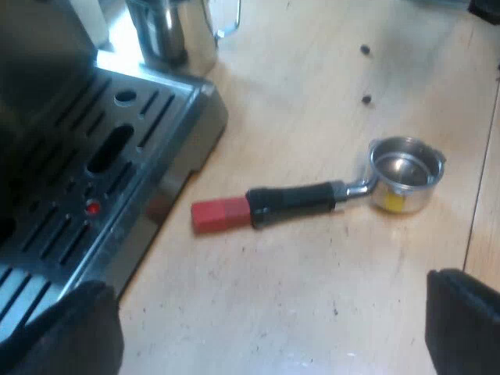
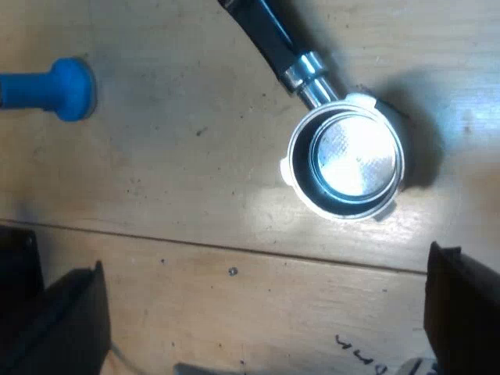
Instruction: Put the handle in the coffee machine
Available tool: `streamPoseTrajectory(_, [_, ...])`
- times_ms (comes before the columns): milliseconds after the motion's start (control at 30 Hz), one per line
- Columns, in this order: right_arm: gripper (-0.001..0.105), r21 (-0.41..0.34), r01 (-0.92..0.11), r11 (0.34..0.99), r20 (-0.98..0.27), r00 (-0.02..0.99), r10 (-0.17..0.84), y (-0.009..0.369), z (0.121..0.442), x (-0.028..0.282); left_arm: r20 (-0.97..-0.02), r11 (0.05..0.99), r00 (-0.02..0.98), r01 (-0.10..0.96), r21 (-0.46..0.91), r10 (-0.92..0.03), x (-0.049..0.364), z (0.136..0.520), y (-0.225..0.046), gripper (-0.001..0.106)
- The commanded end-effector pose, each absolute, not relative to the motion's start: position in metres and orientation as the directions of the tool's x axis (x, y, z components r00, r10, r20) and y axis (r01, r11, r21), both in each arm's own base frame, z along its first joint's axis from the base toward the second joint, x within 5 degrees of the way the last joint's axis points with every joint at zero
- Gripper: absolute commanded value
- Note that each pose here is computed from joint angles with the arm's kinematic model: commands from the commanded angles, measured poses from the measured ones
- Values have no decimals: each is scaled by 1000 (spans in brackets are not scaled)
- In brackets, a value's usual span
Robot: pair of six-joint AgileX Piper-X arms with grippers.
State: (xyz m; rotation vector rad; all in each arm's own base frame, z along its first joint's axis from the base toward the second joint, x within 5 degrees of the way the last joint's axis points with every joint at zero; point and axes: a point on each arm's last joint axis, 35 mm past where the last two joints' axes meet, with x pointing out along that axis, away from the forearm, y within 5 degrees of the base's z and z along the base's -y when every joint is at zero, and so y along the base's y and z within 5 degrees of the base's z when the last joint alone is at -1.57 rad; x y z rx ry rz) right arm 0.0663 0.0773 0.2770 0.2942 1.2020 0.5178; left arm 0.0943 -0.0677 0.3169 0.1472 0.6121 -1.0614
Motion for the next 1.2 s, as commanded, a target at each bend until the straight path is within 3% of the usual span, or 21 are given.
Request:
streamPoseTrajectory(33, [82, 518, -98, 850, -807, 272, 523, 94, 279, 68, -547, 499, 337, 849, -176, -766, 102, 317, -72, 80])
streamPoseTrajectory(233, [82, 506, -51, 861, -833, 230, 503, 112, 272, 64, -573, 487, 317, 857, -168, -756, 109, 311, -75, 80])
streamPoseTrajectory(267, [82, 487, -26, 873, -848, 225, 480, 118, 268, 63, -576, 481, 315, 862, -159, -755, 109, 311, -76, 80])
streamPoseTrajectory(300, [82, 424, 40, 905, -886, 226, 405, 133, 258, 58, -580, 474, 311, 867, -151, -753, 111, 310, -76, 80])
streamPoseTrajectory(433, [82, 394, 131, 910, -902, 246, 355, 144, 249, 53, -590, 448, 302, 887, -114, -748, 113, 308, -78, 80])
streamPoseTrajectory(567, [82, 379, 285, 881, -905, 314, 288, 154, 241, 52, -590, 435, 302, 896, -93, -748, 113, 308, -78, 80])
streamPoseTrajectory(733, [82, 362, 382, 850, -908, 352, 229, 158, 234, 55, -590, 402, 287, 913, -70, -755, 112, 308, -80, 80])
streamPoseTrajectory(933, [82, 298, 472, 829, -927, 351, 134, 156, 226, 56, -590, 315, 215, 946, -70, -778, 104, 308, -90, 80])
streamPoseTrajectory(1200, [82, 221, 507, 833, -946, 317, 58, 152, 217, 61, -602, 253, 159, 964, -76, -783, 98, 306, -99, 80])
